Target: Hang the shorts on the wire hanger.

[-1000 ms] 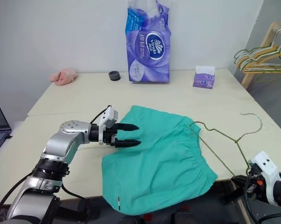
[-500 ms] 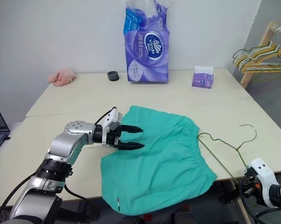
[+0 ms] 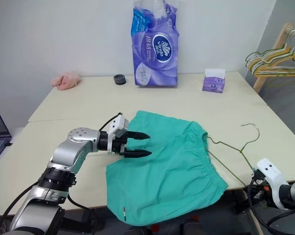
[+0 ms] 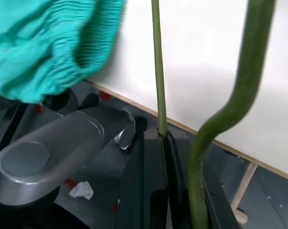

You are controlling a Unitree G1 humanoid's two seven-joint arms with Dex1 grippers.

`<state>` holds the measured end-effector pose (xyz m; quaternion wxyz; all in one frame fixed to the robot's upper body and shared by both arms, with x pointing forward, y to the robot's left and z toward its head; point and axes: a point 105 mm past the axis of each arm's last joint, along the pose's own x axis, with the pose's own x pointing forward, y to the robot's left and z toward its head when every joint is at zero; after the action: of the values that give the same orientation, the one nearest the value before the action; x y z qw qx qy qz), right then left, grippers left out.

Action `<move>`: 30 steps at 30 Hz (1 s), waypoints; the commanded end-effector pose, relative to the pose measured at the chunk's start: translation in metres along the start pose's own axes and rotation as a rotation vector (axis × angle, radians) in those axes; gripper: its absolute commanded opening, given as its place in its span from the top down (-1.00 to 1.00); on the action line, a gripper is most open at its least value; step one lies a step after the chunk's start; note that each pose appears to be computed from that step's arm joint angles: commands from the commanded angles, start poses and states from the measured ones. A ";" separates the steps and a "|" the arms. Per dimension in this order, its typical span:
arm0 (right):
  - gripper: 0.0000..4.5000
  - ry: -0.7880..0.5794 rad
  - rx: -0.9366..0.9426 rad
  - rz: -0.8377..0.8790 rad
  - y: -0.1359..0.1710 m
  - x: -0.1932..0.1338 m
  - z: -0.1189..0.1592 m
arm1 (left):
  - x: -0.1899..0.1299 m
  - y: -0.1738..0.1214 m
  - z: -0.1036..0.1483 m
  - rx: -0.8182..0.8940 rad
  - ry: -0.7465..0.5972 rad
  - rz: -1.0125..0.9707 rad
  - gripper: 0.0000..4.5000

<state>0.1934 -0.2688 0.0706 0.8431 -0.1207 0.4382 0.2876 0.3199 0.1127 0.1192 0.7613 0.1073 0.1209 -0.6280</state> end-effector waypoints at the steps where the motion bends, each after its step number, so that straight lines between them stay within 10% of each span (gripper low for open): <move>1: 1.00 0.019 -0.148 -0.004 0.007 -0.006 0.013 | -0.005 0.004 0.007 0.043 -0.005 0.026 -0.74; 30: 1.00 0.014 0.025 0.147 -0.020 0.043 0.058 | 0.004 0.015 0.030 0.072 -0.080 0.081 -0.74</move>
<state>0.2548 -0.2439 0.0613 0.8111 -0.0743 0.4691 0.3413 0.3346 0.1043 0.1274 0.7829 0.1072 0.0951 -0.6055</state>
